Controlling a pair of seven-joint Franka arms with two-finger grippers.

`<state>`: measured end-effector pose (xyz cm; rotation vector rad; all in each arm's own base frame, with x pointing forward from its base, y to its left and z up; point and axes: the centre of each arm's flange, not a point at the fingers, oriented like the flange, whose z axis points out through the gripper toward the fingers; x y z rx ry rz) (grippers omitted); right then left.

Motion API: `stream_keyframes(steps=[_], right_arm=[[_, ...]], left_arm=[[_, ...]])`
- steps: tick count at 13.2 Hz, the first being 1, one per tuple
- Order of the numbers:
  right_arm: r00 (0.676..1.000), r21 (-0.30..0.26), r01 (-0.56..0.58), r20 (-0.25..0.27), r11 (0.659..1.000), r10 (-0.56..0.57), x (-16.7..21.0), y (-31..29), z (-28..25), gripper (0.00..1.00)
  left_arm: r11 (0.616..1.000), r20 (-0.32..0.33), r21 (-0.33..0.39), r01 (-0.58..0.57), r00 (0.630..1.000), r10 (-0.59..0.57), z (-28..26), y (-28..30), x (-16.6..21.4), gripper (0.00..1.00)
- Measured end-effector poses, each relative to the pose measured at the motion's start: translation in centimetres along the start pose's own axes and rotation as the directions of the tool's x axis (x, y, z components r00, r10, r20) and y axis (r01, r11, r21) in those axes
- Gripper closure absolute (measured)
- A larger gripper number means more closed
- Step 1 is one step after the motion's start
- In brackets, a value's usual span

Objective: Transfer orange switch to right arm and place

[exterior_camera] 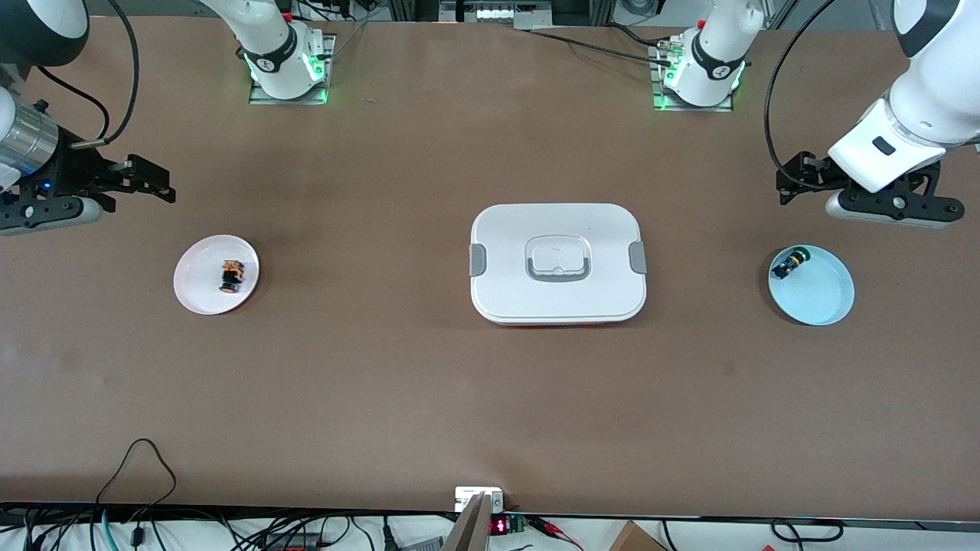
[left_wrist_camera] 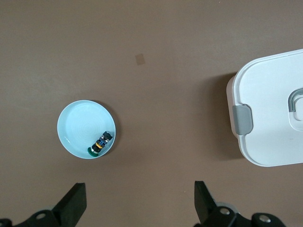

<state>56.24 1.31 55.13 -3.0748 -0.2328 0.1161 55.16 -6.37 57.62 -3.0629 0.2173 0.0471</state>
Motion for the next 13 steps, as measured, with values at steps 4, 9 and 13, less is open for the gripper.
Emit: stream_keyframes(steps=[4,9,13], right_arm=[[1.000,-0.062,0.002,0.005,0.998,-0.002,0.5,-0.1,-0.7,0.00],[1.000,-0.062,0.001,0.020,0.998,0.000,0.9,0.0,-0.3,0.00],[1.000,-0.062,0.001,0.026,0.998,0.001,1.1,0.1,0.1,0.00]], left_arm=[[1.000,0.004,0.000,0.001,1.000,-0.001,0.0,0.0,-0.1,0.00],[1.000,0.012,0.000,0.004,1.000,-0.004,0.1,-0.1,-0.1,0.00],[1.000,0.031,0.000,0.010,0.999,-0.010,0.2,-0.4,-0.4,0.00]])
